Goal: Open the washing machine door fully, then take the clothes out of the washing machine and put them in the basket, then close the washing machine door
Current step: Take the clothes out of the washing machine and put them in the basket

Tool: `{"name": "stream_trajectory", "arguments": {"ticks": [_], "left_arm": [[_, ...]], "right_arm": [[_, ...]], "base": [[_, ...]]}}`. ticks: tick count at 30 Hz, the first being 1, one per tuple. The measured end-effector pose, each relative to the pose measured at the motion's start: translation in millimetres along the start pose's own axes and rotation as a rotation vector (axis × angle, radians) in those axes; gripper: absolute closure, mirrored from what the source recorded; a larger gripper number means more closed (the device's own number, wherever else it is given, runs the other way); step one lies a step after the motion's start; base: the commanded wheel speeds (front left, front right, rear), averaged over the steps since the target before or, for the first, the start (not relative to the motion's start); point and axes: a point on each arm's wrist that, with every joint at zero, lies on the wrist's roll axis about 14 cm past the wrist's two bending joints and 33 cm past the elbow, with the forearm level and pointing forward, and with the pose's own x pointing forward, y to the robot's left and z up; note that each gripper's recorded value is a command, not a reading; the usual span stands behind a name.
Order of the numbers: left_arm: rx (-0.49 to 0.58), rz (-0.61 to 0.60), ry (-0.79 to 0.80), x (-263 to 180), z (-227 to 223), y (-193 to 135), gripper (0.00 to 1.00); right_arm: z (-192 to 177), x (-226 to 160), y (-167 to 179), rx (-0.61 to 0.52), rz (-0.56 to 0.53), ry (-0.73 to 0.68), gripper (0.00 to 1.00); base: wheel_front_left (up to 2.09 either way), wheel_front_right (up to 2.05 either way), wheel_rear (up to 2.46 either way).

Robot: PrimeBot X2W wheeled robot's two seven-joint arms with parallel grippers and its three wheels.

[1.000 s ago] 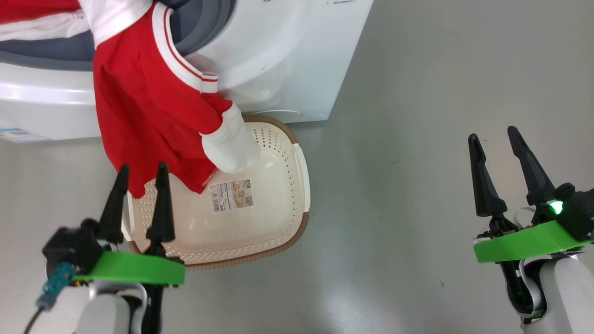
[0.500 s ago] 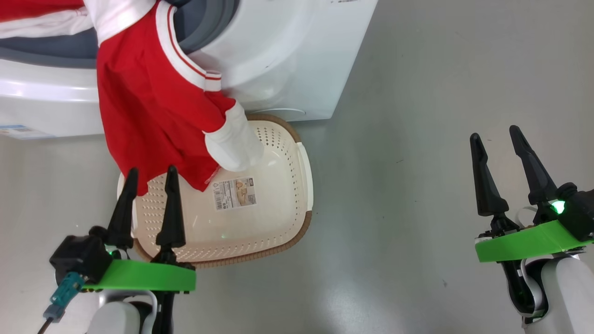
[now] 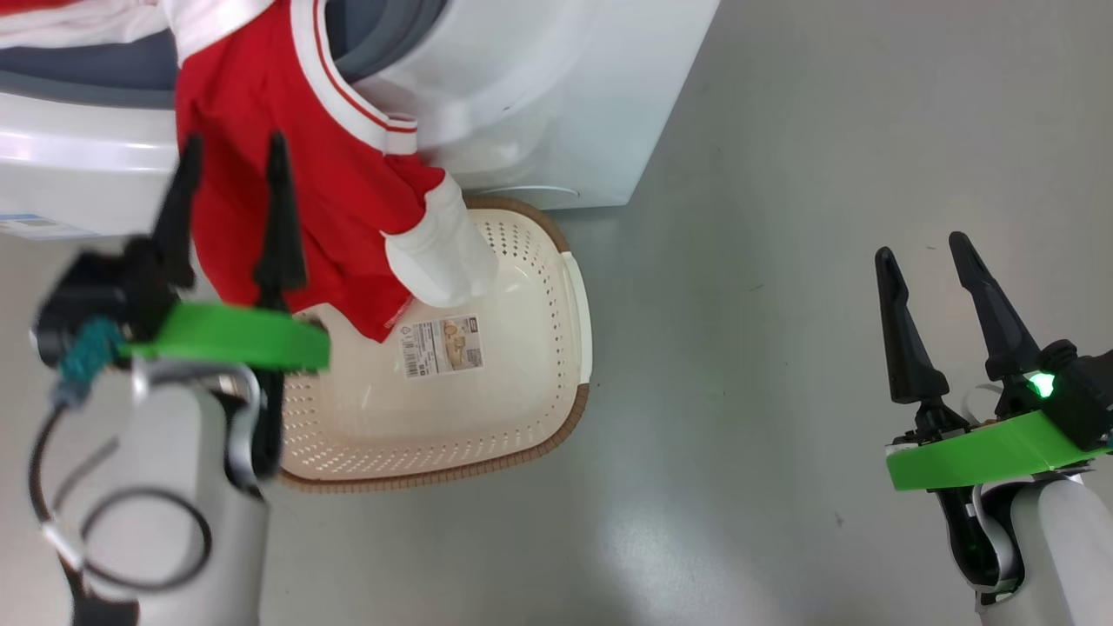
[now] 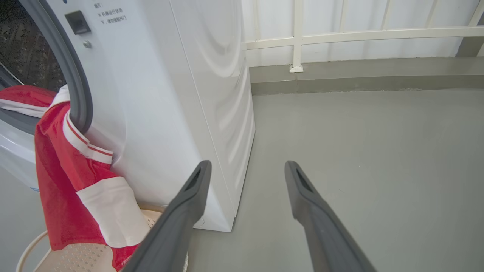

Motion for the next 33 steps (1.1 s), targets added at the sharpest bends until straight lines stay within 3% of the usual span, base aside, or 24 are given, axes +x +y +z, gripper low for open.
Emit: {"name": "stream_trajectory", "arguments": {"ticks": [12, 26, 27, 28, 29, 31, 33], "left_arm": [[0.066, 0.015, 0.1, 66, -15, 12, 0.0], [0.084, 0.048, 0.272, 88, -52, 25, 0.02], [0.08, 0.042, 0.279, 88, -53, 24, 0.2], [0.081, 0.042, 0.285, 88, -55, 24, 0.2], [0.08, 0.042, 0.29, 88, -55, 24, 0.54], [0.077, 0.037, 0.294, 88, -55, 24, 0.95], [0.078, 0.034, 0.295, 87, -54, 23, 1.0]], "right_arm": [[-7, 5, -5, -0.004, -0.01, 0.012, 0.0], [-11, 6, -16, -0.013, -0.037, 0.022, 0.0], [-11, 5, -16, -0.013, -0.038, 0.022, 0.0], [-11, 5, -17, -0.014, -0.039, 0.022, 0.0], [-11, 5, -16, -0.013, -0.039, 0.021, 0.0], [-10, 5, -16, -0.012, -0.039, 0.019, 0.0], [-9, 6, -16, -0.012, -0.038, 0.017, 0.0]], "base": [[0.0, 0.0, 0.0], [0.0, 0.0, 0.0], [0.0, 0.0, 0.0], [0.0, 0.0, 0.0], [0.0, 0.0, 0.0], [0.0, 0.0, 0.0], [0.0, 0.0, 0.0]]}}
